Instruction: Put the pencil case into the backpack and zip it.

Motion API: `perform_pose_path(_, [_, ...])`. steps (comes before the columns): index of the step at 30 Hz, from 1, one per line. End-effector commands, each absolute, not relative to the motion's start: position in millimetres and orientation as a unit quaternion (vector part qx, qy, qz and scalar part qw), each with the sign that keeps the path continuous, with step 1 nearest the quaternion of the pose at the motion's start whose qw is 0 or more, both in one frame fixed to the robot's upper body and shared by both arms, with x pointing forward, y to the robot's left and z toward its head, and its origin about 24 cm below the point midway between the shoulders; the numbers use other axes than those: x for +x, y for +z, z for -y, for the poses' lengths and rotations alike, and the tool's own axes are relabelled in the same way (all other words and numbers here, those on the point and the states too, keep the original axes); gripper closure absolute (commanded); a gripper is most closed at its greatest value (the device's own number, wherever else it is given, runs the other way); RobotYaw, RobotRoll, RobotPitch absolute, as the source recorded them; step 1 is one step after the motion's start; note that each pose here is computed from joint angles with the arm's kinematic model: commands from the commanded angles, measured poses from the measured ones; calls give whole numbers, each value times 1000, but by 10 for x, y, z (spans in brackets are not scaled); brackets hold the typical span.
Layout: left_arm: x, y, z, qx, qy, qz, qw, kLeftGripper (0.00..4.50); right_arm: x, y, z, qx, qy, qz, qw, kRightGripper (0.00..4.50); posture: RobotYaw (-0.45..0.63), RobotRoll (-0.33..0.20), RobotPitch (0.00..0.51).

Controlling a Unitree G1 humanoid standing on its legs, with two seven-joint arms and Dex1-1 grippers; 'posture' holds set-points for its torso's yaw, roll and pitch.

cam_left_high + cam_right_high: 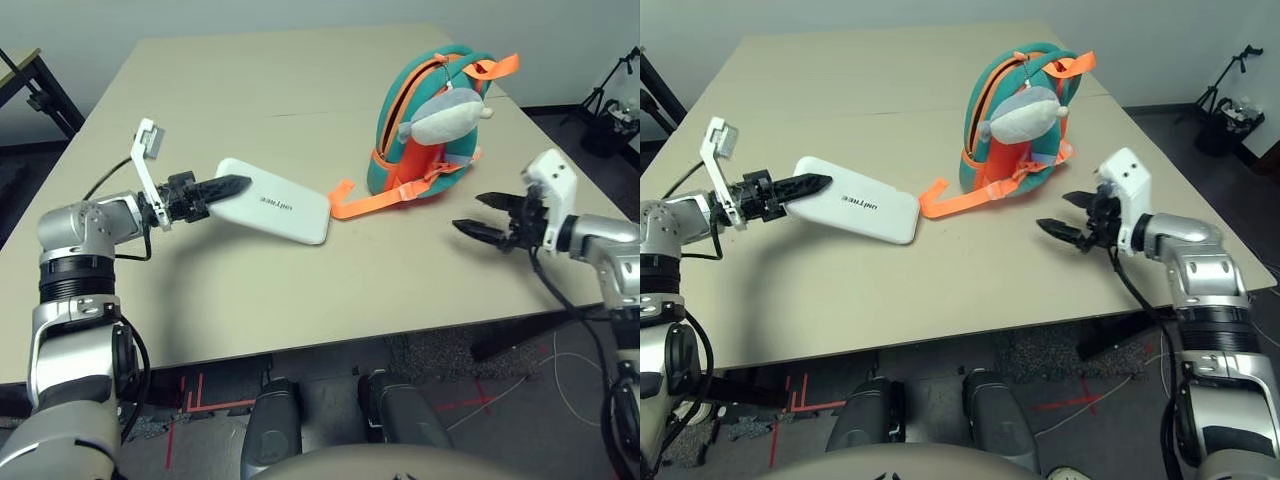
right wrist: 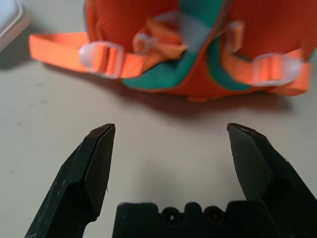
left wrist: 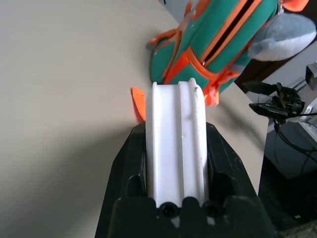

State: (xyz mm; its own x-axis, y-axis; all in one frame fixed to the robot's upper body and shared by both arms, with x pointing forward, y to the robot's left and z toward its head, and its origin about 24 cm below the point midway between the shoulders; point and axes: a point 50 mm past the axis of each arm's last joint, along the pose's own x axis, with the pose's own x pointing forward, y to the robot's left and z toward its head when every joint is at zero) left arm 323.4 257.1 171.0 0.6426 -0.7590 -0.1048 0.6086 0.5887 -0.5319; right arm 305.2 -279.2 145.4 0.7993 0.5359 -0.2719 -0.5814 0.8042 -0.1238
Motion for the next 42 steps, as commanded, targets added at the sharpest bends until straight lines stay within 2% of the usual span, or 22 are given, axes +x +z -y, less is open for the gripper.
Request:
perform_pose_path(1, [3311, 1930, -2541, -207, -378, -100, 897, 3190, 3163, 1558, 2705, -76, 275, -75, 955, 0, -74, 0, 76])
perform_pose_path(7, [3393, 2003, -2488, -188, -350, -58, 916, 3193, 3350, 1536, 2540, -67, 244, -56, 966, 0, -76, 0, 64])
perform_pose_path(16, [3400, 1947, -2385, -173, -350, -53, 919, 3194, 3596, 1411, 2456, -53, 184, -43, 980, 0, -66, 0, 57])
perform_pose_path(19, [3394, 1962, -2344, -163, -354, -40, 920, 3194, 3686, 1390, 2443, -43, 159, -31, 986, 676, -58, 0, 58])
perform_pose_path(25, [3366, 1941, -2347, -156, -349, -35, 923, 3196, 3735, 1368, 2374, -26, 165, -19, 986, 2989, -52, 0, 62])
perform_pose_path(29, [3353, 1937, -2364, -156, -345, -32, 925, 3201, 3734, 1380, 2354, -12, 172, -10, 985, 4313, -53, 0, 65])
perform_pose_path(30, [3353, 1938, -2366, -156, -344, -32, 925, 3209, 3734, 1390, 2350, -8, 175, -8, 985, 4455, -54, 0, 66])
perform_pose_path(37, [3373, 1945, -2396, -146, -329, -21, 933, 3218, 3691, 1490, 2259, -8, 225, 24, 974, 4465, -56, 0, 68])
perform_pose_path(42, [3395, 1999, -2461, -136, -316, -5, 939, 3218, 3564, 1680, 2123, 2, 301, 70, 951, 4465, -59, 0, 66])
